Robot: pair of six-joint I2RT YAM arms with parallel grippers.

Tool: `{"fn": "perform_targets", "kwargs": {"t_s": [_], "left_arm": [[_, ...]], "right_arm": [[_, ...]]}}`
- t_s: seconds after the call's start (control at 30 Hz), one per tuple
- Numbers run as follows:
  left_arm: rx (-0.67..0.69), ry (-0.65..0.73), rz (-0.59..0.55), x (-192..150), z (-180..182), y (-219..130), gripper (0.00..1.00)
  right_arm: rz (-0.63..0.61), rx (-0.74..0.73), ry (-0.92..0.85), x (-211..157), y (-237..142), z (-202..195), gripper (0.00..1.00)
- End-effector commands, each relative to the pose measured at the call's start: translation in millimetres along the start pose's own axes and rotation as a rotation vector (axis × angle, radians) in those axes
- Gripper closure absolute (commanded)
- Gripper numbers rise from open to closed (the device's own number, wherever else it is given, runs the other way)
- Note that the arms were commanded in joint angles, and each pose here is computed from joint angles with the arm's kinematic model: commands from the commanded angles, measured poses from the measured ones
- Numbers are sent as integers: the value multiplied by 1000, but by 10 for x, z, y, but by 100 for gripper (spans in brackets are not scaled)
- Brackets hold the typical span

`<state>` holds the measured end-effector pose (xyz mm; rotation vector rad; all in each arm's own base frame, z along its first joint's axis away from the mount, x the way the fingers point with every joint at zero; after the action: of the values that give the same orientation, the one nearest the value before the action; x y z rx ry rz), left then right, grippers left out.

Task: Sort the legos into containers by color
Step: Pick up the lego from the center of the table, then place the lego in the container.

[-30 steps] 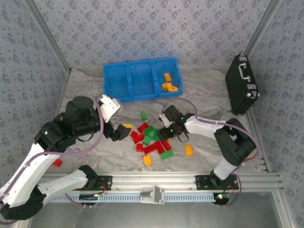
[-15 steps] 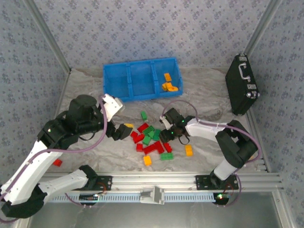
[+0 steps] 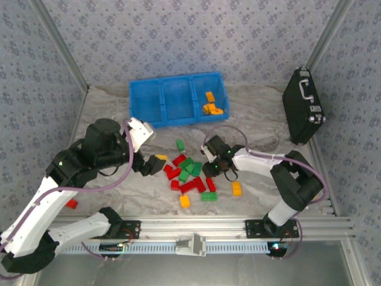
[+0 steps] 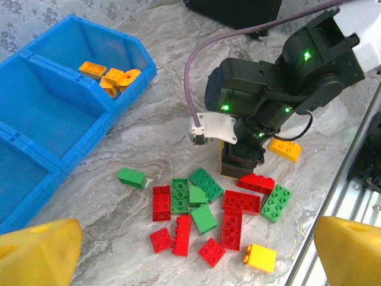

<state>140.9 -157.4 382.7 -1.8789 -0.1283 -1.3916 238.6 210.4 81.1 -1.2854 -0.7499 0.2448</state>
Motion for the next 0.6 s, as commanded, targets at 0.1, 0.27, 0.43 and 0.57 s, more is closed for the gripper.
{"fn": "perform_targets", "kwargs": {"t_s": [0.1, 0.27, 0.43, 0.57], "left_arm": [[-12, 35, -29, 83, -35, -63, 0], [-11, 30, -40, 77, -33, -58, 0], [1, 26, -34, 60, -13, -24, 0], [9, 17, -34, 66, -4, -19, 0]], "right_arm": [[-89, -39, 74, 399, -478, -320, 65], [-247, -80, 78, 1085, -829, -668, 67], [-347, -178, 97, 1696, -746, -1047, 68], [-400, -209, 118, 2113, -583, -1264, 68]]}}
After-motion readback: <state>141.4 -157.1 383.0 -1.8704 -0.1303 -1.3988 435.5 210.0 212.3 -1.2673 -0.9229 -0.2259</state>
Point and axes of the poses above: each hand's point on the last joint's axis, 136 mm out from that joint toward the fingers, its own y axis out along the fingers, its own z axis along the line the jaws close on, x = y × z, the point moved 6 cm from there along -y, back along the fingers, and after that the axes turned 6 degrees about -y, right-handed, at the moved point
